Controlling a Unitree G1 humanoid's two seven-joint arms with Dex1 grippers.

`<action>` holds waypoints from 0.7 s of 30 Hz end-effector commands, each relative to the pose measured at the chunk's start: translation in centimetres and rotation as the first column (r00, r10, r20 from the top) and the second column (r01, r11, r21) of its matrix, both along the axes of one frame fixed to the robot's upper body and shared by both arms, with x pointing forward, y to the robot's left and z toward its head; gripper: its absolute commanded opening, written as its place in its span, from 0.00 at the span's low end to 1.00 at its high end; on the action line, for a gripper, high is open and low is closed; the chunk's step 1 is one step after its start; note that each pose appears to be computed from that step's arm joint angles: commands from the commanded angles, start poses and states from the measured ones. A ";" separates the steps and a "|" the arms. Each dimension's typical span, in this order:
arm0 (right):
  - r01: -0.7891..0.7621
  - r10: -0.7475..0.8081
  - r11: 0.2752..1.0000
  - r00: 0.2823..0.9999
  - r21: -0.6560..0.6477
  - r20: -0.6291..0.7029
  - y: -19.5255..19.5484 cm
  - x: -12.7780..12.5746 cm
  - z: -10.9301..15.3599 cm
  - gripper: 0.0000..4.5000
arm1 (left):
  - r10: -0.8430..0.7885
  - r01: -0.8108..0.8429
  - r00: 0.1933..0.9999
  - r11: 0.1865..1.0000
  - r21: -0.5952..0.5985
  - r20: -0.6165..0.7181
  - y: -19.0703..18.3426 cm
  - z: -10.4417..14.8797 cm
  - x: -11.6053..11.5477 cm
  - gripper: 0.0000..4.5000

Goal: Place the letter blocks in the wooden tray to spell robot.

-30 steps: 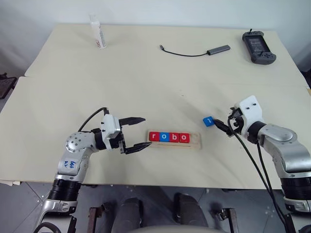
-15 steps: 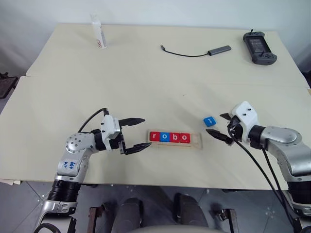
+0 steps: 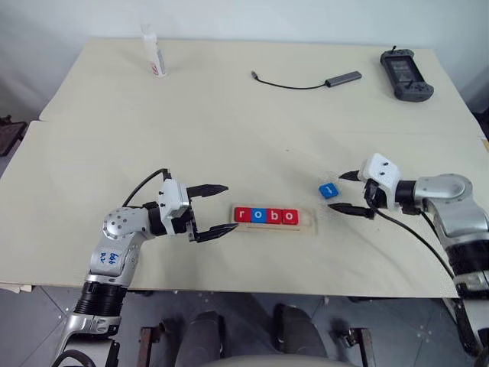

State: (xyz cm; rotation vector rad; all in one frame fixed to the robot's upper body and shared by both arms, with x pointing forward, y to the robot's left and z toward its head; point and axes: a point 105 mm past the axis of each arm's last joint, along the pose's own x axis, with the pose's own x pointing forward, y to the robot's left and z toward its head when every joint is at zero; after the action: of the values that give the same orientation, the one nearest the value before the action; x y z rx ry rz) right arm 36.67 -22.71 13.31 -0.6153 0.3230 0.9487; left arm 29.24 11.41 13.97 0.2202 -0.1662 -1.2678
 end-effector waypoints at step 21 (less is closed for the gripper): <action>-0.024 0.034 0.994 0.995 0.105 -0.094 1.2 0.3 0.3 0.32 | 0.021 -0.020 0.999 1.000 -0.015 0.049 0.1 1.1 -0.2 1.00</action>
State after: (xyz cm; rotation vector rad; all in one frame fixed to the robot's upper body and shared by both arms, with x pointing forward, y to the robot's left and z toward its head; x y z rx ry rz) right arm 37.02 -20.86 12.60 -0.4877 0.3769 1.0746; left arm 29.38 11.63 14.15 0.2256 -0.1713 -1.2357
